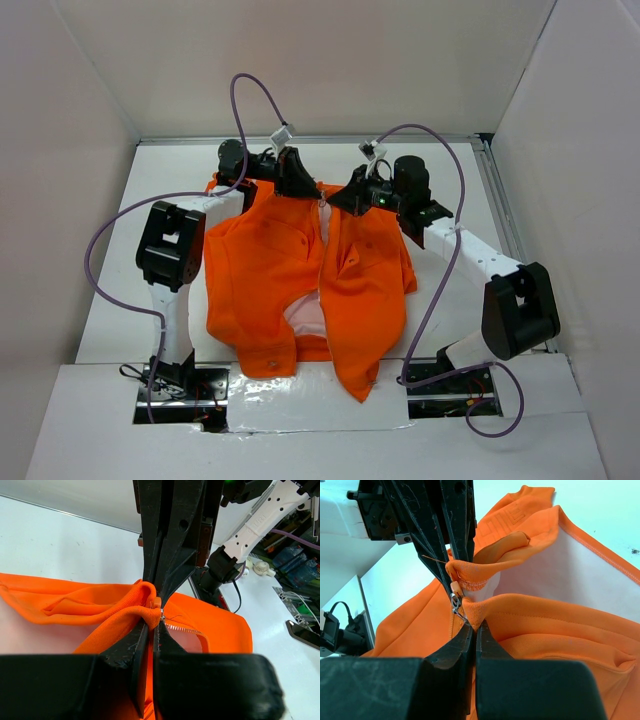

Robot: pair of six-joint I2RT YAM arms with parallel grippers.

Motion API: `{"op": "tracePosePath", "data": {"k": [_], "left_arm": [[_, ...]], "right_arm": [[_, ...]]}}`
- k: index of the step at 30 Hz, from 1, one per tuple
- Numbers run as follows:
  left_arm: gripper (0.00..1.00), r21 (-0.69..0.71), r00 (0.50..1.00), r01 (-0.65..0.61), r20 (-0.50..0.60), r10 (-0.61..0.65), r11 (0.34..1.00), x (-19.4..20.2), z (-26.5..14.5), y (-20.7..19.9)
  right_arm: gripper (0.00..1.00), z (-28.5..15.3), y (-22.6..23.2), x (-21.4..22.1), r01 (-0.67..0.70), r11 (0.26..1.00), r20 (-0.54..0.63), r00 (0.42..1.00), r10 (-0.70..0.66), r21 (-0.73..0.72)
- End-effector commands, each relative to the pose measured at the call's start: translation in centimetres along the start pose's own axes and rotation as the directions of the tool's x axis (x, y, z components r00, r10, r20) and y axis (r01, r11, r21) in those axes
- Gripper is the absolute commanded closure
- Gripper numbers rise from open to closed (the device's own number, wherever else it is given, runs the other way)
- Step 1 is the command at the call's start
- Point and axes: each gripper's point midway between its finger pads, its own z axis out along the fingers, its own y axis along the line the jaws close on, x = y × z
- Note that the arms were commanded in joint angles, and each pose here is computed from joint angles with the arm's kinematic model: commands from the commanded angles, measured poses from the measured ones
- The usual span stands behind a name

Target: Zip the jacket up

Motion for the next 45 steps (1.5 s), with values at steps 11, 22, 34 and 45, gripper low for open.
{"op": "tracePosePath", "data": {"k": [11,22,34,45], "left_arm": [[1.0,0.0,0.994,-0.112,0.005,0.112,0.994,-1.3,-0.2,-1.1],[1.0,0.001,0.994,-0.107,0.015,0.107,0.994,-1.5,-0.1,-0.6],[1.0,-0.005,0.994,-0.109,0.018,0.109,0.994,-1.8,-0.2,-0.8],[1.0,-0.004,0.994,-0.11,0.015,0.111,0.994,-1.6,-0.3,-0.9]], "right_arm": [[1.0,-0.8,1.3,-3.8,0.067,0.997,0.108,0.992,-0.064,-0.029],[1.0,-1.2,1.3,-2.9,0.04,0.998,0.082,0.996,-0.036,-0.041],[1.0,-1.3,1.3,-2.5,0.049,0.997,0.072,0.996,-0.045,-0.057],[1.0,-0.6,1.6,-2.9,0.049,0.996,0.063,0.997,-0.045,-0.074]]}}
